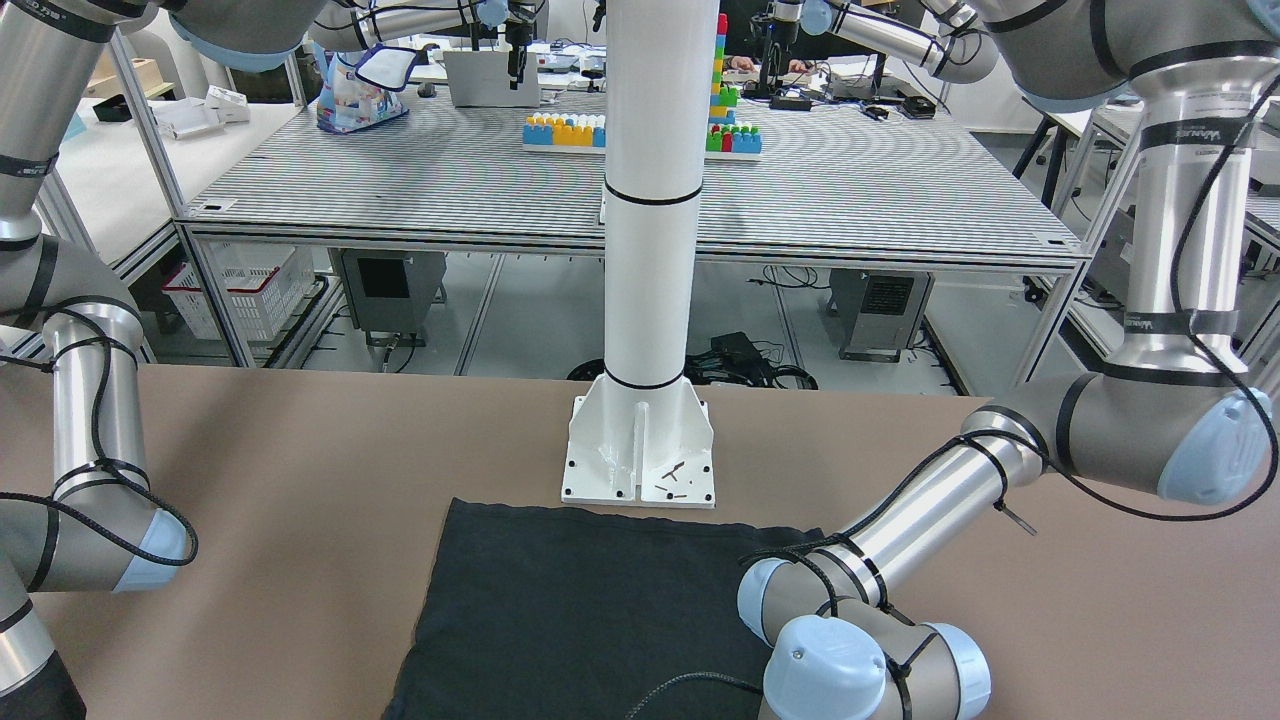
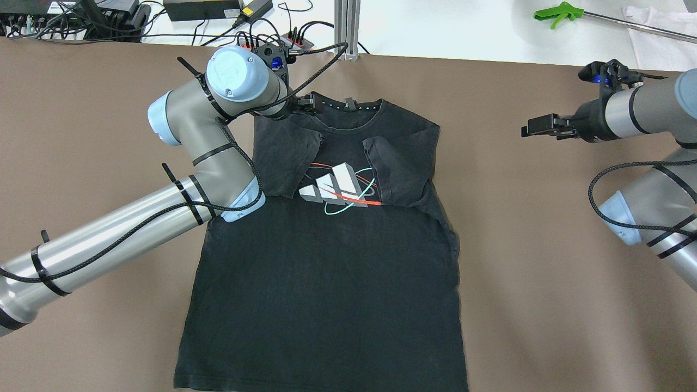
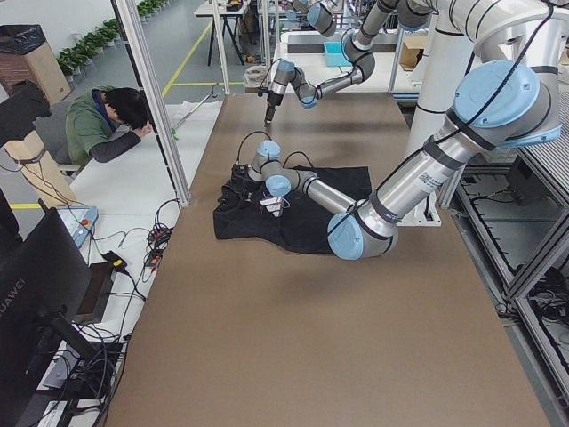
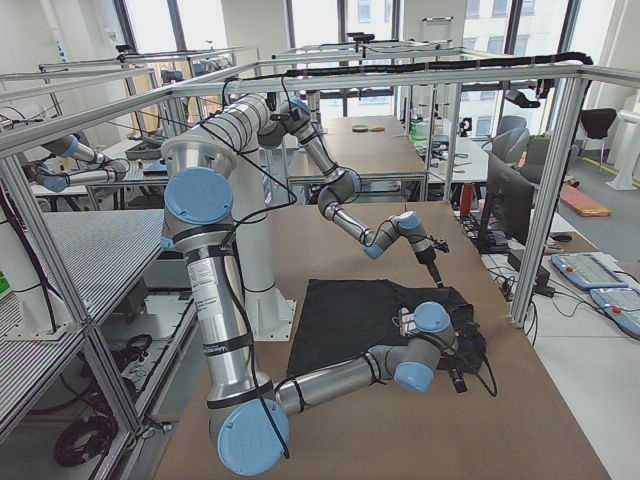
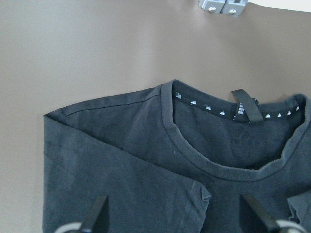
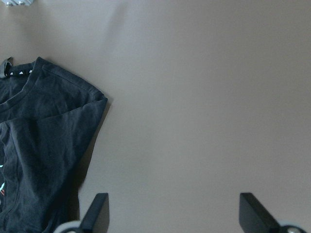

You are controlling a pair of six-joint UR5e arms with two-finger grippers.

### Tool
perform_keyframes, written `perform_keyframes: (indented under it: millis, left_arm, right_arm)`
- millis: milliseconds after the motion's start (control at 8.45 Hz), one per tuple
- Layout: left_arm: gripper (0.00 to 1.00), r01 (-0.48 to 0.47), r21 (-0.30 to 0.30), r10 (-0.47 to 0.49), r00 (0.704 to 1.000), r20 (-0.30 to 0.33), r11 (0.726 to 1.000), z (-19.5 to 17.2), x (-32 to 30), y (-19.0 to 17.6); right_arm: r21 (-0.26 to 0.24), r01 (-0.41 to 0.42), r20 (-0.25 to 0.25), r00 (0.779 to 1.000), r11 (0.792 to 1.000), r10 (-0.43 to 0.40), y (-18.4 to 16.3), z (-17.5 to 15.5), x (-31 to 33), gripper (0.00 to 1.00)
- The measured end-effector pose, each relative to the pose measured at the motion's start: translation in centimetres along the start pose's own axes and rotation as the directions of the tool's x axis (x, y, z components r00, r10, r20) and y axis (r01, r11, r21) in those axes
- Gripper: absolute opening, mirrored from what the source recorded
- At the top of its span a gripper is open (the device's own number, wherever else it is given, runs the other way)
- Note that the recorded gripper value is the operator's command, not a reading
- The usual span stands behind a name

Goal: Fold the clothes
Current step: 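Release the sleeve and move both grippers toward the shirt's hem corners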

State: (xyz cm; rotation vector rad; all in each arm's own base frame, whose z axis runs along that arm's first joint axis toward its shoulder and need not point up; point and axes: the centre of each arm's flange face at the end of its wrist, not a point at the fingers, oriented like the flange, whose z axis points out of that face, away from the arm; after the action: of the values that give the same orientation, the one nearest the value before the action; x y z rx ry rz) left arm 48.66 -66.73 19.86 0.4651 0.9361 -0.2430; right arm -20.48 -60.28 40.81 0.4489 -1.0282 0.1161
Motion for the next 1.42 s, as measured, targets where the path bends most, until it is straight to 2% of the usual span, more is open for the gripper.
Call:
perform_keyframes:
  millis: [237, 473, 710, 1065, 1183, 1420]
  left_arm:
    - [1.00, 0.006, -0.003, -0.006, 0.999, -0.047, 1.000, -1.0, -1.3, -0.1]
    - [1.00, 0.010, -0.017, -0.012, 0.996, -0.086, 1.000, -3.5, -4.9, 2.2]
    - [1.00, 0.064, -0.060, -0.071, 0.991, -0.111, 0.996, -6.5, -10.4, 6.1]
    - [1.00, 0.187, -0.116, -0.199, 0.975, -0.100, 0.975, -11.2, -17.6, 13.1]
    - [1.00, 0.232, -0.133, -0.247, 0.963, -0.106, 0.964, -13.1, -18.2, 15.2]
    - [1.00, 0.288, -0.141, -0.306, 0.944, -0.123, 0.947, -16.3, -17.4, 19.8]
  right_arm:
    - [-0.017, -0.011, 0.012, 1.000, 1.000, 0.011, 0.1, -1.2, -1.5, 0.94]
    - [-0.062, -0.032, 0.007, 0.999, 0.998, 0.032, 1.6, -3.1, -2.9, 0.94]
    - [-0.122, -0.037, 0.028, 0.999, 0.992, 0.040, 5.7, -3.8, -4.2, 0.94]
    - [-0.239, -0.115, 0.075, 0.988, 0.964, 0.136, 12.4, -3.9, -7.5, 0.94]
    - [-0.276, -0.144, 0.088, 0.981, 0.950, 0.174, 14.7, -3.9, -8.4, 0.94]
    - [-0.337, -0.155, 0.154, 0.964, 0.928, 0.217, 20.1, -4.1, -8.2, 0.94]
